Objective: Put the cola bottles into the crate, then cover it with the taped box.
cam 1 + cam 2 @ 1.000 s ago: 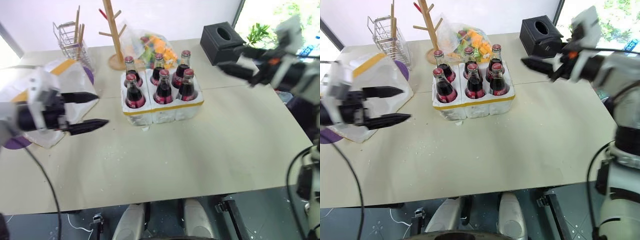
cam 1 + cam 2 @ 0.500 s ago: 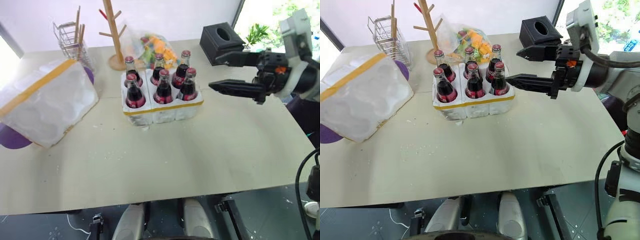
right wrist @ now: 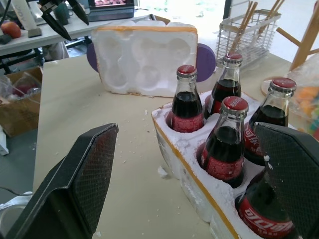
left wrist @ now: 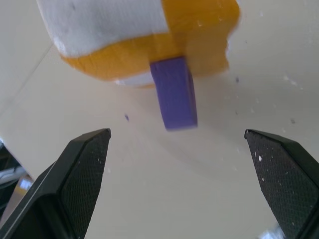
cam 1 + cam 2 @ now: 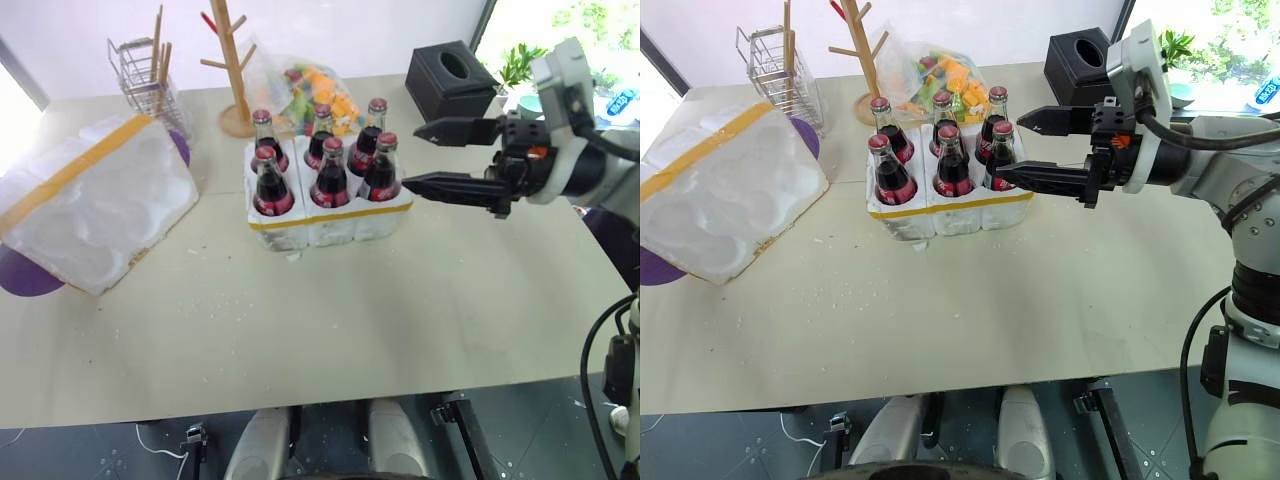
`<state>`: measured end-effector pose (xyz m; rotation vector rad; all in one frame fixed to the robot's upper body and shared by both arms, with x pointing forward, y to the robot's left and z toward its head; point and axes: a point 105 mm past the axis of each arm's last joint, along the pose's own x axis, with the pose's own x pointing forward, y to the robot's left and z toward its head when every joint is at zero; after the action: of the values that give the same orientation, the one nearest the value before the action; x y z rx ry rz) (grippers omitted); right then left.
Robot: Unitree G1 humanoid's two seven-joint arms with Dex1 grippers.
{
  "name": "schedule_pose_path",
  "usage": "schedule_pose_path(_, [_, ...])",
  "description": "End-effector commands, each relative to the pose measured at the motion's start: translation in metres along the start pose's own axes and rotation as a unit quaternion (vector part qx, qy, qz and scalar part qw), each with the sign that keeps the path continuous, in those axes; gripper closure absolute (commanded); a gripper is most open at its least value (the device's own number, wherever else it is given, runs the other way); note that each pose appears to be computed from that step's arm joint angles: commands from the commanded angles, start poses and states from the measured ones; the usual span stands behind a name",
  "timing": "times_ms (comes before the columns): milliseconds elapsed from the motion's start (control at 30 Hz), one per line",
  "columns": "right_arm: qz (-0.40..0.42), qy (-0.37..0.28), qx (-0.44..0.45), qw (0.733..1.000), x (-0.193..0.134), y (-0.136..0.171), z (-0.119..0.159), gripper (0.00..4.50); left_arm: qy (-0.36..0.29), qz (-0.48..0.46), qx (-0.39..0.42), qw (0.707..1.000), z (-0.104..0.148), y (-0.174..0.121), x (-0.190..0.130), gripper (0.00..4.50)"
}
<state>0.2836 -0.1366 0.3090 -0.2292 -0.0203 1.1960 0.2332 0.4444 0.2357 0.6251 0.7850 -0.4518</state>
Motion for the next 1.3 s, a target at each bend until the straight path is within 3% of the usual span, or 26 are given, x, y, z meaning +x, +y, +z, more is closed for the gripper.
schedule_pose_path(33, [-0.011, -0.011, -0.032, 0.999, -0.01, 0.008, 0.016, 0.05, 0.042, 0.001, -0.009, 0.999, -0.006, 0.007, 0.008, 0.0])
schedule_pose_path(300, [-0.026, -0.008, -0.03, 0.999, -0.017, 0.014, 0.018, 0.05, 0.056, -0.023, -0.027, 0.998, -0.004, 0.006, 0.043, 0.0])
schedule_pose_path(400, [-0.03, -0.006, -0.028, 0.999, -0.018, 0.014, 0.017, 0.0, 0.043, -0.031, -0.037, 0.998, 0.001, 0.005, 0.047, 0.87])
schedule_pose_path(600, [-0.036, -0.014, -0.027, 0.999, -0.018, 0.014, 0.018, 0.0, 0.038, -0.025, -0.031, 0.998, 0.003, 0.006, 0.05, 3.95])
schedule_pose_path(633, [-0.039, -0.013, -0.027, 0.999, -0.018, 0.013, 0.017, 0.0, 0.03, -0.016, -0.026, 0.999, 0.005, 0.008, 0.051, 4.2])
schedule_pose_path(733, [-0.046, -0.005, -0.019, 0.999, -0.022, 0.011, 0.012, 0.0, -0.012, 0.036, 0.005, 0.999, 0.02, 0.019, 0.052, 4.2])
schedule_pose_path(900, [-0.067, 0.021, -0.01, 0.997, -0.032, 0.006, -0.001, 0.0, -0.118, 0.144, 0.087, 0.979, 0.068, 0.04, 0.042, 4.2])
schedule_pose_path(1100, [-0.103, 0.023, -0.002, 0.994, -0.036, -0.001, -0.009, 0.0, -0.268, 0.261, 0.201, 0.905, 0.162, 0.043, 0.01, 4.2])
schedule_pose_path(1233, [-0.108, 0.017, 0.008, 0.994, -0.034, 0.0, -0.013, 0.0, -0.322, 0.295, 0.312, 0.844, 0.244, 0.0, 0.008, 4.2])
schedule_pose_path(1300, [-0.115, 0.011, 0.014, 0.993, -0.033, -0.002, -0.014, 0.0, -0.332, 0.307, 0.349, 0.821, 0.27, -0.024, 0.011, 4.2])
